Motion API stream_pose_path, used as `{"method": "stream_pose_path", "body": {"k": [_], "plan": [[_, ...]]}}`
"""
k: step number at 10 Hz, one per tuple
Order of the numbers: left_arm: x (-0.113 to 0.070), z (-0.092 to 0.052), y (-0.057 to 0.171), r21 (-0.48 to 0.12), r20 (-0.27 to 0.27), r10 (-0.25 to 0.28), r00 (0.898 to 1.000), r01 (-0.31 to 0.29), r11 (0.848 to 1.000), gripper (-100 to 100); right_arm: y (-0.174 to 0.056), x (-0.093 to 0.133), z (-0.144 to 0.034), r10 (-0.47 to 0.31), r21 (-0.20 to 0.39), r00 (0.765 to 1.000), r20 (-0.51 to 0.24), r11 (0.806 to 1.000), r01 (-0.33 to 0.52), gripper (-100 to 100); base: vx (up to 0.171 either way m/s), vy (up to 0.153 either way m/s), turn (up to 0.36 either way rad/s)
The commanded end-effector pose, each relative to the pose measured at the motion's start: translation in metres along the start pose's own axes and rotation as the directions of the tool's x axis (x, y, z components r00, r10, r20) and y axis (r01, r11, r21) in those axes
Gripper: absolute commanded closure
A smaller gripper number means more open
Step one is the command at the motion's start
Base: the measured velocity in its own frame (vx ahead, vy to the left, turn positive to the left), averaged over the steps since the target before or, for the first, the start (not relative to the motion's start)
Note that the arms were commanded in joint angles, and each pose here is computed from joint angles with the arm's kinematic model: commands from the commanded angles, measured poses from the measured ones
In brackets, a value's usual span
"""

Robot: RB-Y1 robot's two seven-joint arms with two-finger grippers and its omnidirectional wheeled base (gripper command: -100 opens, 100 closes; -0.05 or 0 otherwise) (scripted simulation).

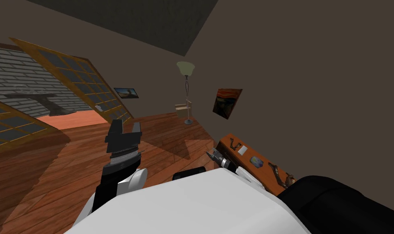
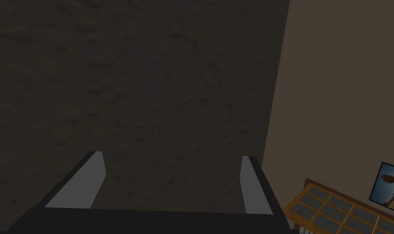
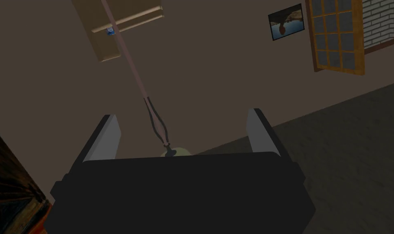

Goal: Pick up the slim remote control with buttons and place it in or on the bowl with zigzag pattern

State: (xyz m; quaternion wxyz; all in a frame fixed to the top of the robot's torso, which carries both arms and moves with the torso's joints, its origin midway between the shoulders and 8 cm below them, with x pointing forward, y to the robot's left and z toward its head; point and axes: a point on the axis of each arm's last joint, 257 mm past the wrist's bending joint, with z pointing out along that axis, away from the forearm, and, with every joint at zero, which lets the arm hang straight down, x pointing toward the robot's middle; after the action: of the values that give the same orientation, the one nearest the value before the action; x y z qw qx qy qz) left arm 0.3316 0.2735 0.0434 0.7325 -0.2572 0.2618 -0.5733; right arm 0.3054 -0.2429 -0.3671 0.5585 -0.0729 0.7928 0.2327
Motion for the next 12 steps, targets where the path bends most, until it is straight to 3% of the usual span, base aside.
{"method": "stream_pose_path", "body": {"k": [1, 2, 3, 4, 6, 8, 9, 10, 11, 12], "plan": [[0.000, 0.000, 0.000, 0.000, 0.000, 0.000, 1.000, 0.000, 1.000, 0, -0.008, 0.012, -0.001, -0.010, 0.014, 1.000, -0.029, 1.000, 0.010, -100, -0.009, 0.007, -0.067], [0.000, 0.000, 0.000, 0.000, 0.000, 0.000, 1.000, 0.000, 1.000, 0, -0.013, 0.034, -0.010, -0.080, 0.003, 0.992, -0.099, 0.997, 0.081, -100, -0.013, 0.009, 0.230], [0.000, 0.000, 0.000, 0.000, 0.000, 0.000, 1.000, 0.000, 1.000, 0, -0.020, 0.044, -0.015, -0.074, 0.017, 0.990, -0.120, 0.997, 0.077, -100, -0.012, 0.001, 0.167], [0.000, 0.000, 0.000, 0.000, 0.000, 0.000, 1.000, 0.000, 1.000, 0, -0.027, 0.067, -0.026, -0.144, 0.000, 0.971, -0.192, 0.989, 0.147, -100, -0.016, 0.001, 0.238], [0.000, 0.000, 0.000, 0.000, 0.000, 0.000, 1.000, 0.000, 1.000, 0, -0.032, 0.074, -0.031, -0.139, 0.011, 0.968, -0.209, 0.990, 0.144, -100, -0.009, -0.008, 0.066], [0.000, 0.000, 0.000, 0.000, 0.000, 0.000, 1.000, 0.000, 1.000, 0, -0.052, 0.120, -0.062, -0.269, -0.042, 0.897, -0.351, 0.961, 0.272, -100, -0.012, -0.019, 0.286], [0.000, 0.000, 0.000, 0.000, 0.000, 0.000, 1.000, 0.000, 1.000, 0, -0.060, 0.128, -0.070, -0.263, -0.031, 0.889, -0.375, 0.962, 0.272, -100, -0.010, -0.039, 0.133], [0.000, 0.000, 0.000, 0.000, 0.000, 0.000, 1.000, 0.000, 1.000, 0, -0.072, 0.148, -0.088, -0.326, -0.069, 0.838, -0.438, 0.942, 0.330, -100, 0.001, -0.042, 0.160], [0.000, 0.000, 0.000, 0.000, 0.000, 0.000, 1.000, 0.000, 1.000, 0, -0.075, 0.152, -0.092, -0.322, -0.065, 0.834, -0.448, 0.942, 0.329, -100, 0.003, -0.039, 0.134], [0.000, 0.000, 0.000, 0.000, 0.000, 0.000, 1.000, 0.000, 1.000, 0, -0.083, 0.165, -0.107, -0.386, -0.115, 0.781, -0.490, 0.917, 0.382, -100, 0.008, -0.058, 0.205]]}}
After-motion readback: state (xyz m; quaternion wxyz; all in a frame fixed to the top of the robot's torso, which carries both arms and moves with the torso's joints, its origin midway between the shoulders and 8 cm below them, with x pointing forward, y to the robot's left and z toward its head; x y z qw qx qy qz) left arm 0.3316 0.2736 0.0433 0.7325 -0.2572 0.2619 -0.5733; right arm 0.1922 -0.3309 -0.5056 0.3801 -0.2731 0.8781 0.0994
